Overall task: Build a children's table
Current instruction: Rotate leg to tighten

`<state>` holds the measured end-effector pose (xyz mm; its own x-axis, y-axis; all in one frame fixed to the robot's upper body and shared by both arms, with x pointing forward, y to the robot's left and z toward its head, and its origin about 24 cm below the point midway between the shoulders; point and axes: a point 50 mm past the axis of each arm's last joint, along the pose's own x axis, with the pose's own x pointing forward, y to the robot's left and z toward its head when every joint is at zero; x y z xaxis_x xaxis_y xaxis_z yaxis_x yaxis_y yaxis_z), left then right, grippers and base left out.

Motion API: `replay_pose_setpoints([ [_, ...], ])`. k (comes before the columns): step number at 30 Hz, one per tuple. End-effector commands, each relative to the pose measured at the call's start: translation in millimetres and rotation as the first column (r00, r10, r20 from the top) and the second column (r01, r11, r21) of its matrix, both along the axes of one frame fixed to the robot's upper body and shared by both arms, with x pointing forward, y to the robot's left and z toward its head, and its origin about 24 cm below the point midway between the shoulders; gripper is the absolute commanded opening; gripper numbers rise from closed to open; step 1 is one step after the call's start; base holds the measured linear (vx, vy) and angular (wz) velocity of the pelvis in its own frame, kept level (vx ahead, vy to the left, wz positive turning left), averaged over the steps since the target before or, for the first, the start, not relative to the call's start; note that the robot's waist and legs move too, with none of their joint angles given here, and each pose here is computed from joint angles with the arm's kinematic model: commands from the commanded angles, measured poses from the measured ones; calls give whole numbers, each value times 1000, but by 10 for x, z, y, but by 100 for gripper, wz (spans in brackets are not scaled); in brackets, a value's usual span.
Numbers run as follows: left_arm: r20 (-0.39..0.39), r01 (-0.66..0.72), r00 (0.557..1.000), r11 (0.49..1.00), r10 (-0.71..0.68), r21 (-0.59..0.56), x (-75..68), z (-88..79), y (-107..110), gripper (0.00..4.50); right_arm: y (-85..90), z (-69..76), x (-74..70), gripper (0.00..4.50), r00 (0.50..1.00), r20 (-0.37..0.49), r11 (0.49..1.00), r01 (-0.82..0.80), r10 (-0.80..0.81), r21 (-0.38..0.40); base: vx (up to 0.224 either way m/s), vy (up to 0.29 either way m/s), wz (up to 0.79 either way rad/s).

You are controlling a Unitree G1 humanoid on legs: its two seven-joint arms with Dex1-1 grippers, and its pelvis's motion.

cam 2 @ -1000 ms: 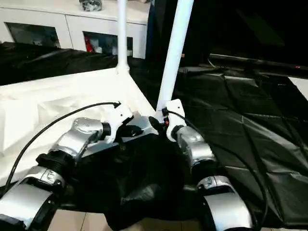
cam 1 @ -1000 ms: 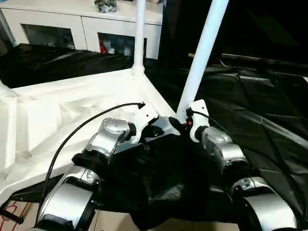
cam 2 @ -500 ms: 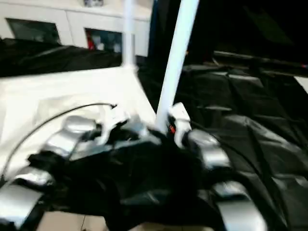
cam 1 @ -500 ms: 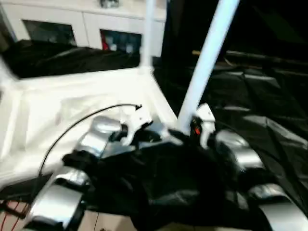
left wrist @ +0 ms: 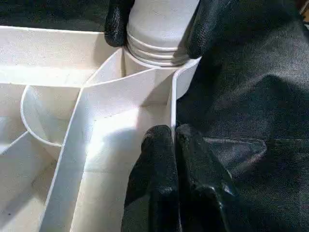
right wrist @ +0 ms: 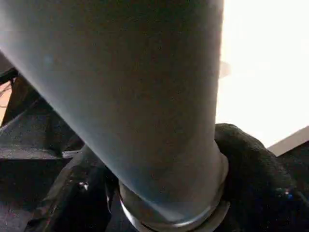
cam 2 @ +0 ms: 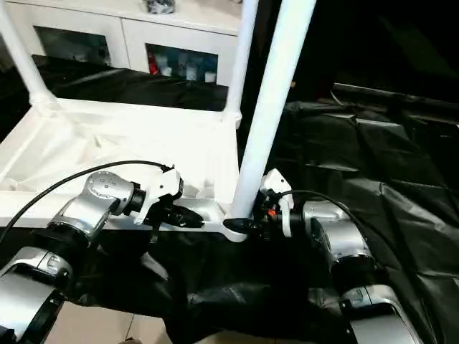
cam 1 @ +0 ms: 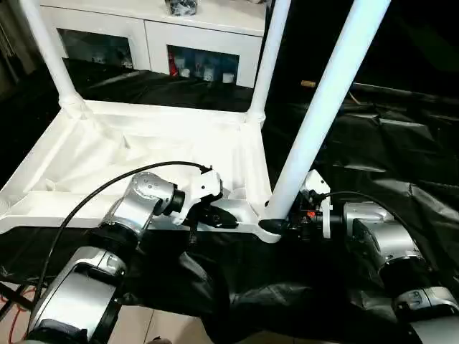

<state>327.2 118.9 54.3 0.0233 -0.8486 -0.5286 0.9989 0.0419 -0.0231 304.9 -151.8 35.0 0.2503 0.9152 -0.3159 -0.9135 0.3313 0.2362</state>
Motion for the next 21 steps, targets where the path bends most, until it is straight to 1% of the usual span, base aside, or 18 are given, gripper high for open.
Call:
replay_pose_setpoints([
  [1,31,-44,999,999,44,-2,50,2,-140,0,296,-25,-93,271,991,-17,989,-135,136,62,0,0,0],
  [2,36,-70,997,998,70,-10,63,-3,-164,0,307,-20,-54,271,996,-2,994,-90,90,68,0,0,0],
  [4,39,-100,994,995,101,-21,73,-12,-199,0,321,-27,12,270,999,34,998,-9,7,55,0,0,0],
  [5,40,-117,992,993,118,-25,76,-22,-231,0,325,-50,79,270,996,37,996,79,-80,43,0,0,0],
  [6,43,-138,989,990,139,-29,80,-35,-268,0,326,-83,157,269,980,46,982,191,-191,16,0,0,0],
  [7,45,-154,987,988,155,-31,84,-42,-295,0,325,-106,208,269,962,55,964,266,-266,-4,0,0,0],
  [8,40,-177,983,983,179,-42,83,-58,-365,0,323,-158,288,269,915,45,915,402,-400,-39,0,0,0],
  [9,40,-177,983,983,179,-42,83,-58,-365,0,323,-158,288,269,915,45,915,402,-400,-39,0,0,0],
  [10,40,-183,982,982,185,-44,82,-64,-385,0,329,-164,302,269,904,47,904,427,-425,-42,0,0,0],
  [11,40,-211,976,976,213,-51,79,-86,-471,0,371,-193,341,269,862,34,861,506,-505,-48,0,0,0],
  [13,37,-228,972,972,230,-56,76,-99,-525,0,410,-212,354,269,841,28,839,541,-540,-56,0,0,0],
  [14,47,-257,964,964,260,-62,84,-100,-589,0,446,-251,368,269,807,38,801,590,-589,-100,0,0,0],
  [16,47,-265,962,961,269,-75,77,-89,-666,0,520,-274,365,269,800,56,792,599,-597,-119,0,0,0],
  [18,44,-257,964,962,262,-91,62,-71,-733,0,601,-277,360,269,812,72,805,584,-579,-108,0,0,0],
  [19,45,-257,964,962,262,-92,61,-70,-736,0,608,-276,360,304,813,73,806,582,-577,-107,0,0,0],
  [20,46,-255,965,962,260,-93,59,-67,-747,0,627,-275,360,325,817,76,811,577,-572,-102,0,0,0],
  [21,57,-248,966,965,253,-83,62,-67,-729,0,643,-253,364,339,828,55,824,561,-559,-73,0,0,0],
])
